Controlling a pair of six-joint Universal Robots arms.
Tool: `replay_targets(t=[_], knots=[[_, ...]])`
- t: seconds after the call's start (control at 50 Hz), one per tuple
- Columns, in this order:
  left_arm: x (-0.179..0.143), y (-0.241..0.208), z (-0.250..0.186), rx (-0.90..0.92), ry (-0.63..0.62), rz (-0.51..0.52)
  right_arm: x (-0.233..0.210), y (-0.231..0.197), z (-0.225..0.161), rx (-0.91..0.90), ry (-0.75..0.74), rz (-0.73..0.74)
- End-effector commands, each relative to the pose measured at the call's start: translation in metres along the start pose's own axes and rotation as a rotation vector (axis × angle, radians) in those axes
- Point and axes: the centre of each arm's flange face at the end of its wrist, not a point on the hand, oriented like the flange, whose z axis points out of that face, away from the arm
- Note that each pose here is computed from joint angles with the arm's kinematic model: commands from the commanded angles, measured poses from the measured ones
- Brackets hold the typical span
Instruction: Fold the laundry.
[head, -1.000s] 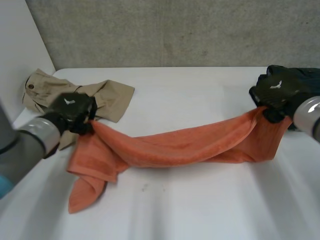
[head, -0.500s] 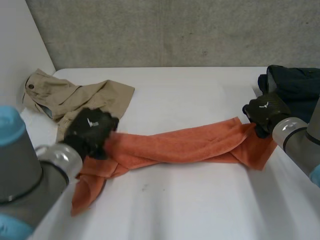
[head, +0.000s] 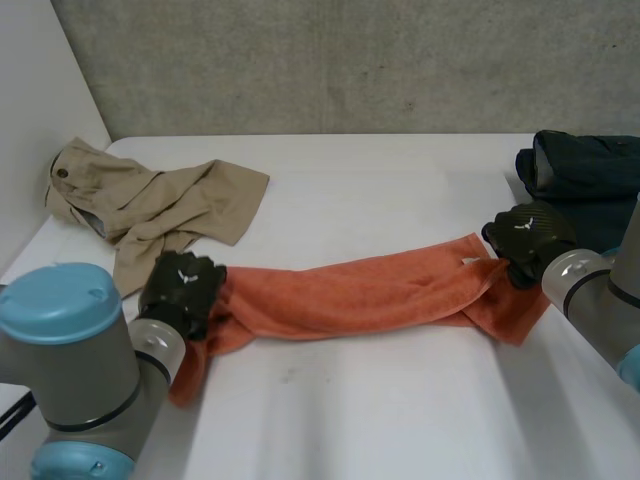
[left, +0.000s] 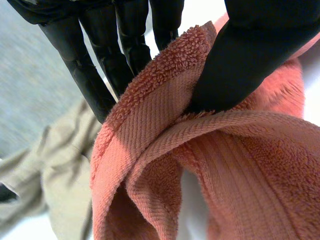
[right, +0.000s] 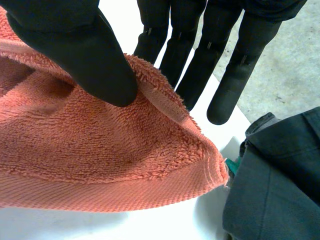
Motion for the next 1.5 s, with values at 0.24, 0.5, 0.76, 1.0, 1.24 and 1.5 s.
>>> replay_targets(t=[0.24,0.5,0.76,1.0,1.24,1.5], knots=[[-0.108,-0.093,-0.045,0.260,-0.180,-0.111,0.081,-0.047,-0.042,0.006,0.175,-0.269],[-0.140,-0.069,-0.005,0.034,0.035,-0.487,0.099,-0.061,-0.057,-0.026,0.160,-0.331],[-0.112,-0.060,0.093,0.016,0.082,-0.179,0.094,-0.039,0.023,-0.052,0.153,-0.303],[-0.183,-0.202,0.115,0.883,-0.292,-0.149,0.165,-0.166,0.027,0.707,0.745,-0.148],[-0.140,-0.116,0.127,0.608,-0.188,-0.216,0.104,-0.099,0.050,0.461,0.474,-0.118],[-0.045,0.014,0.108,0.136,0.008,0.041,0.016,0.006,0.058,0.106,0.133,-0.067]])
